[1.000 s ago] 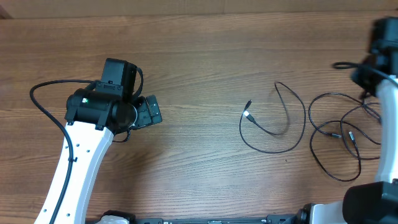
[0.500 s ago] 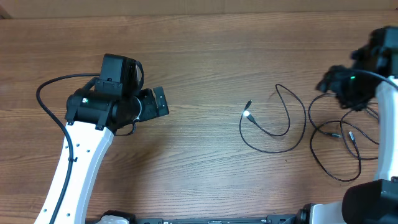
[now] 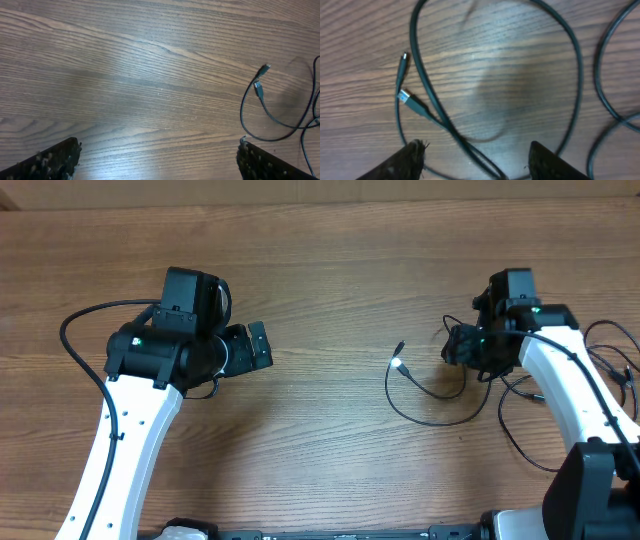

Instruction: Untangle cables

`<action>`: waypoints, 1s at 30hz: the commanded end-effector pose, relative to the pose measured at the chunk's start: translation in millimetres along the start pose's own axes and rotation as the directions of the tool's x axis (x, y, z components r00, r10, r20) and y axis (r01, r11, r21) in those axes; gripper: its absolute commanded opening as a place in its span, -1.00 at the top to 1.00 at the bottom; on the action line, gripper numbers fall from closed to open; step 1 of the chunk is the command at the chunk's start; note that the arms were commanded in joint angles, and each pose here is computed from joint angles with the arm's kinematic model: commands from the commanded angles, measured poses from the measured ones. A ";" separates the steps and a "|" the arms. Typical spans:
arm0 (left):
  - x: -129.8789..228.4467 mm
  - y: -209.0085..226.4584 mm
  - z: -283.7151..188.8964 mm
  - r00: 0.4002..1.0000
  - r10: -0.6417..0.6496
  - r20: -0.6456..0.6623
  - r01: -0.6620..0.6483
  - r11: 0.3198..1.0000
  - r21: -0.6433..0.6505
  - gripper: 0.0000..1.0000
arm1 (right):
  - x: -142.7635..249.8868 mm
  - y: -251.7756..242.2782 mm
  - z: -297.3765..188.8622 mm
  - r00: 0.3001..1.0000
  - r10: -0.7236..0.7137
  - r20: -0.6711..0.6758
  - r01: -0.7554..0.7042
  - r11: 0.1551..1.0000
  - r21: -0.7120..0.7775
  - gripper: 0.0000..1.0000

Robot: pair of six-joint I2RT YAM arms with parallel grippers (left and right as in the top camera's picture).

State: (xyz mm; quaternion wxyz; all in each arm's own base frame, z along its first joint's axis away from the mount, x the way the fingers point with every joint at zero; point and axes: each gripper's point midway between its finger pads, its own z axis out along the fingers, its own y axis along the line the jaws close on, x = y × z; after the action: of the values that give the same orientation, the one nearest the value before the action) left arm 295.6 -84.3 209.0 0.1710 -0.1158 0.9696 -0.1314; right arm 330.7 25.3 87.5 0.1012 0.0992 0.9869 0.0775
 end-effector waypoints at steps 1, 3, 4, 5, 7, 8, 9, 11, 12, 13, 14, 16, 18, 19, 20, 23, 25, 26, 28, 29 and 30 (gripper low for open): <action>1.8 0.0 0.7 1.000 0.015 -0.012 -0.015 1.000 0.005 -0.99 | 2.6 -4.7 8.6 1.000 -0.011 0.023 0.011 1.000 0.019 -0.17; 2.2 0.3 0.7 1.000 0.014 -0.014 -0.014 1.000 0.003 -0.99 | 3.3 -5.2 10.3 1.000 -0.011 0.023 0.011 1.000 0.019 0.12; 2.3 0.4 0.7 1.000 0.014 -0.015 -0.014 1.000 0.003 -0.99 | 2.2 -4.9 10.1 1.000 -0.011 0.028 0.011 1.000 0.018 0.42; 2.2 0.3 0.7 1.000 0.014 -0.014 -0.014 1.000 0.003 -1.00 | 0.8 -4.6 9.7 0.999 -0.012 0.032 0.011 1.000 0.017 0.67; 2.3 0.2 0.7 1.000 0.015 -0.014 -0.015 1.000 0.004 -0.99 | -6.1 -5.2 4.9 0.999 -0.001 0.052 0.000 1.000 0.020 0.92; 2.4 0.3 0.7 1.000 0.015 -0.015 -0.015 1.000 0.003 -1.00 | -10.9 -6.6 0.6 0.998 0.011 0.065 -0.012 1.000 0.027 0.92; 2.5 0.5 0.7 1.000 0.014 -0.016 -0.014 1.000 0.003 -1.00 | -21.1 -13.5 -9.6 0.994 0.051 0.097 -0.057 0.997 0.058 0.92; 2.6 0.5 0.7 1.000 0.014 -0.016 -0.014 1.000 0.003 -1.00 | -41.7 -31.9 -35.9 0.978 0.120 0.172 -0.145 0.980 0.138 0.92; 2.6 0.4 0.7 1.000 0.014 -0.016 -0.014 1.000 0.003 -1.00 | -55.1 -46.1 -58.1 0.960 0.163 0.229 -0.209 0.959 0.192 0.92; 2.6 0.4 0.7 1.000 0.014 -0.016 -0.014 1.000 0.003 -0.99 | -62.3 -52.8 -72.0 0.948 0.180 0.262 -0.240 0.947 0.215 0.93; 2.5 0.4 0.7 1.000 0.014 -0.015 -0.014 1.000 0.003 -1.00 | -82.8 -68.6 -115.3 0.911 0.204 0.359 -0.306 0.917 0.257 0.93; 2.5 0.3 0.7 1.000 0.014 -0.015 -0.014 1.000 0.003 -0.99 | -103.3 -79.1 -166.2 0.859 0.211 0.466 -0.361 0.896 0.260 0.92; 2.1 0.3 0.7 1.000 0.014 -0.014 -0.014 1.000 0.004 -0.99 | -119.2 -86.6 -219.5 0.790 0.215 0.574 -0.412 0.880 0.238 0.92; 1.9 0.1 0.7 1.000 0.014 -0.013 -0.014 1.000 0.004 -1.00 | -124.6 -89.6 -243.7 0.753 0.215 0.623 -0.434 0.872 0.224 0.93; 1.8 0.1 0.7 1.000 0.014 -0.013 -0.014 1.000 0.005 -1.00 | -129.7 -93.9 -274.1 0.700 0.213 0.682 -0.463 0.862 0.206 0.92; 1.8 0.1 0.7 1.000 0.014 -0.012 -0.014 1.000 0.004 -0.99 | -133.4 -107.2 -350.2 0.540 0.198 0.818 -0.543 0.824 0.159 0.92; 1.8 0.1 0.7 1.000 0.014 -0.012 -0.014 1.000 0.004 -0.99 | -127.8 -118.3 -393.0 0.433 0.180 0.883 -0.603 0.786 0.136 0.92; 1.8 0.1 0.7 1.000 0.014 -0.012 -0.014 1.000 0.004 -1.00 | -124.5 -122.7 -408.7 0.390 0.171 0.905 -0.627 0.769 0.125 0.92; 1.7 0.1 0.7 1.000 0.014 -0.012 -0.014 1.000 0.004 -1.00 | -114.7 -133.7 -436.5 0.312 0.151 0.938 -0.683 0.722 0.111 0.92; 1.7 0.1 0.7 1.000 0.014 -0.012 -0.014 1.000 0.004 -0.99 | -110.1 -138.5 -444.9 0.288 0.142 0.947 -0.705 0.701 0.109 0.92; 1.7 0.1 0.7 1.000 0.014 -0.012 -0.014 1.000 0.004 -1.00 | -106.3 -142.8 -449.5 0.275 0.136 0.952 -0.723 0.682 0.112 0.92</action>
State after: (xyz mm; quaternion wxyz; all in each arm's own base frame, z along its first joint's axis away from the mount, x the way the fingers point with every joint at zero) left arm 293.0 -84.4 207.7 0.1650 -0.1160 0.9706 -0.1312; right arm 340.0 -174.4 495.0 0.5384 0.3838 0.7281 -0.1807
